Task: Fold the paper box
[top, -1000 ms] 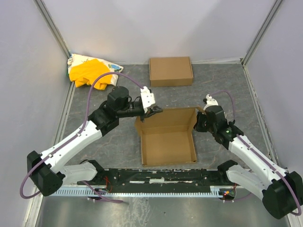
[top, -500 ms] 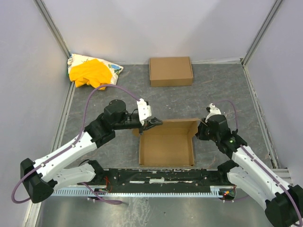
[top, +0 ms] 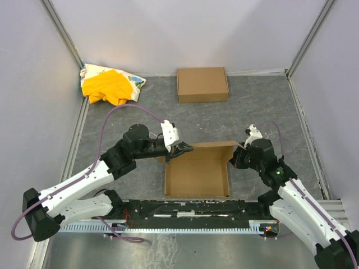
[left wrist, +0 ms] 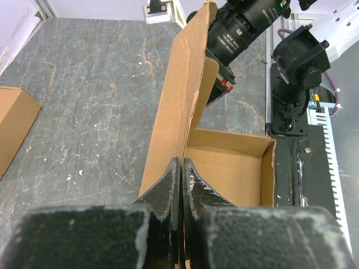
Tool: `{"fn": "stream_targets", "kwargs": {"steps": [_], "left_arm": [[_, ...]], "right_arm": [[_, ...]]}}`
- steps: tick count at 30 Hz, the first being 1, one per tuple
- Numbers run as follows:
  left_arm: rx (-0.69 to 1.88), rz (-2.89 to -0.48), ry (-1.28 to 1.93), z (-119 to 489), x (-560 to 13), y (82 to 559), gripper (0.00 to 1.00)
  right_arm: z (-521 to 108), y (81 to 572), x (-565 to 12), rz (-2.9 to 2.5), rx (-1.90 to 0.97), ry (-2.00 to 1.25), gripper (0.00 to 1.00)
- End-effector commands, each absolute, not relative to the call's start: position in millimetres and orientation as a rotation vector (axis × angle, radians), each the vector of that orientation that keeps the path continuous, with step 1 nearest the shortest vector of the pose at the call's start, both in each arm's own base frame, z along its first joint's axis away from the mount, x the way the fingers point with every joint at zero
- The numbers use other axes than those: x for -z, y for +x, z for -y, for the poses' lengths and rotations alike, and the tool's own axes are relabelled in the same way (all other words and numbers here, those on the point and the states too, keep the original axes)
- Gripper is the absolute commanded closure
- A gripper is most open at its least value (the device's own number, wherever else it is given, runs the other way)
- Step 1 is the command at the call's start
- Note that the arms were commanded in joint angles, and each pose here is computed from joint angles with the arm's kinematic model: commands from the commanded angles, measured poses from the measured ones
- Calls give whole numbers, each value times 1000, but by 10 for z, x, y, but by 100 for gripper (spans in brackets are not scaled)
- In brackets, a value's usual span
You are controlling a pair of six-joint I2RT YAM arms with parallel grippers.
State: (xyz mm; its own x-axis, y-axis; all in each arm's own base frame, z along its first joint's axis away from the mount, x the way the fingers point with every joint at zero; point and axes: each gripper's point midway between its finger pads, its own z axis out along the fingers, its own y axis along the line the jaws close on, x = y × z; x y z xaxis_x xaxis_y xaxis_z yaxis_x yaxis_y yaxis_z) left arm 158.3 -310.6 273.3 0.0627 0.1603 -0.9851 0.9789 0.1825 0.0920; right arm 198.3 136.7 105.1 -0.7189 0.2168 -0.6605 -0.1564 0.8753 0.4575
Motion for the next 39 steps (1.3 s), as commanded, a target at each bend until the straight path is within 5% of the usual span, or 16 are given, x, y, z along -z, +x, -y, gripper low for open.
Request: {"fn": "stream_targets", "kwargs": {"steps": [1, 13, 26, 39], "left_arm": [[956, -1482, 1172, 3159, -2565, 1630, 97], [895, -1492, 1074, 3244, -2841, 1882, 97], [923, -1548, 1089, 3288, -2638, 1836, 97], [851, -1530, 1022, 3326, -2921, 2037, 97]], "right_arm": [[-1729, 1963, -1173, -2252, -883, -45, 91], [-1042, 1967, -1229, -2269, -457, 149, 97], [-1614, 1381, -2152, -1841, -1020, -259, 97], [-2066, 1675, -2678, -1771, -1042, -507, 92]]}}
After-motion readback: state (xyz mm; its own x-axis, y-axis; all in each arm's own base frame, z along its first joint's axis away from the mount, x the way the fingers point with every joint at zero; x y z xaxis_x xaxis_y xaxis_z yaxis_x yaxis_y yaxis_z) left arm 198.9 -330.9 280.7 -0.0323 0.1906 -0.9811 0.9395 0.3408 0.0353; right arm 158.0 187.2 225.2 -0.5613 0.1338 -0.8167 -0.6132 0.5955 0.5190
